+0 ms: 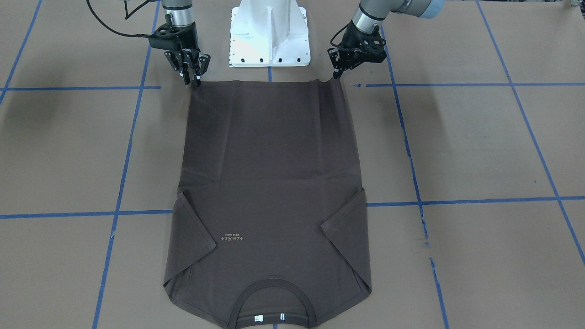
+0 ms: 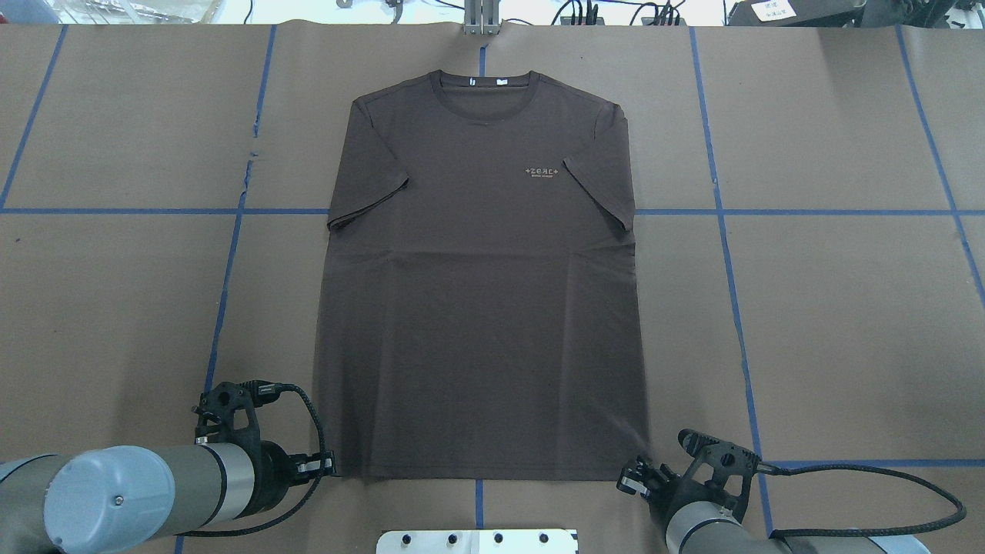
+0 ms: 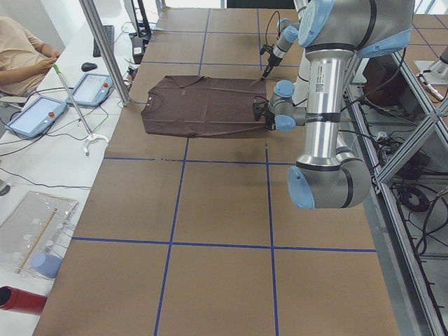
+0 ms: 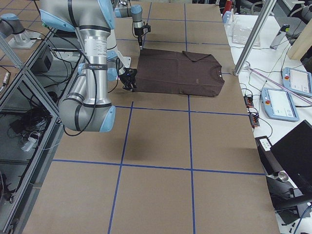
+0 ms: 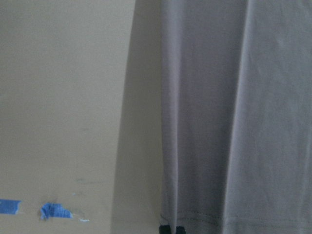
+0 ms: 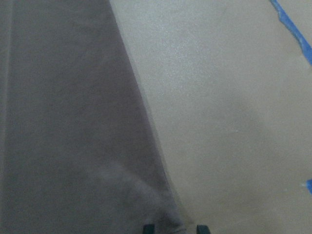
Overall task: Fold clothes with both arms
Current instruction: 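Grasp both hem corners with the left and right grippers, then lift the hem with both grippers and fold it toward the collar, then release the hem with both grippers and lower the left gripper to the folded edge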
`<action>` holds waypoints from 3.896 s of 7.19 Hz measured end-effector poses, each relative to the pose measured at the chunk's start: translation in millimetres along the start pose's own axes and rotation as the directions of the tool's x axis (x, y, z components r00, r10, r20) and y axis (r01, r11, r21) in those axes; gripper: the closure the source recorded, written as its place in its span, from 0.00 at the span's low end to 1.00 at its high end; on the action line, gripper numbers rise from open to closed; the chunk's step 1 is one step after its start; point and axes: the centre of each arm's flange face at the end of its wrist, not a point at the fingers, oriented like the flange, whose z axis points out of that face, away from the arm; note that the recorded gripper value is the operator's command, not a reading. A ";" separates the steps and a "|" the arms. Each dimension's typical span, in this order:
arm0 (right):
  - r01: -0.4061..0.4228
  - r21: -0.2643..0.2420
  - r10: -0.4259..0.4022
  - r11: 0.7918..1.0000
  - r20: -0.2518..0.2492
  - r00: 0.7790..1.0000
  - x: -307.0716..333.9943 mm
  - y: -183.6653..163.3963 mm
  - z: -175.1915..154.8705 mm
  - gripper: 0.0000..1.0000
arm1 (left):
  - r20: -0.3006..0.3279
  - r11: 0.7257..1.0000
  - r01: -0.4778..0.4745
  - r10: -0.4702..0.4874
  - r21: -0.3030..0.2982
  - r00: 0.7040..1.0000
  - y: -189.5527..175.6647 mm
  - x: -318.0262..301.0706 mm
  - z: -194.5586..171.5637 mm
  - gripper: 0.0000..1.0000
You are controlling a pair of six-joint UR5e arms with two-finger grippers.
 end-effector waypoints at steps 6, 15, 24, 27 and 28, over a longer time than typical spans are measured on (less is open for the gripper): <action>-0.018 -0.002 0.018 1.000 0.020 1.000 -6.2 -6.0 -11.2 1.00 | -0.011 1.000 0.000 0.000 -0.001 1.000 0.6 5.6 -9.2 1.00; -0.067 -0.078 0.069 0.995 0.021 0.997 -72.4 -155.0 -178.1 1.00 | 0.075 0.993 -0.110 0.106 0.047 0.991 -74.1 105.8 -197.4 1.00; -0.112 0.090 0.116 0.990 -0.042 0.992 -166.7 -370.2 29.2 1.00 | 0.227 0.957 -0.155 0.099 0.245 0.969 -303.6 92.6 -67.4 1.00; -0.115 0.099 0.120 0.988 -0.038 0.992 -186.0 -386.3 100.7 1.00 | 0.251 0.954 -0.157 0.092 0.254 0.964 -334.5 74.7 -9.7 1.00; -0.114 0.099 0.119 0.988 -0.045 0.992 -185.2 -386.8 113.1 1.00 | 0.265 0.954 -0.156 0.086 0.254 0.960 -345.1 66.9 12.0 1.00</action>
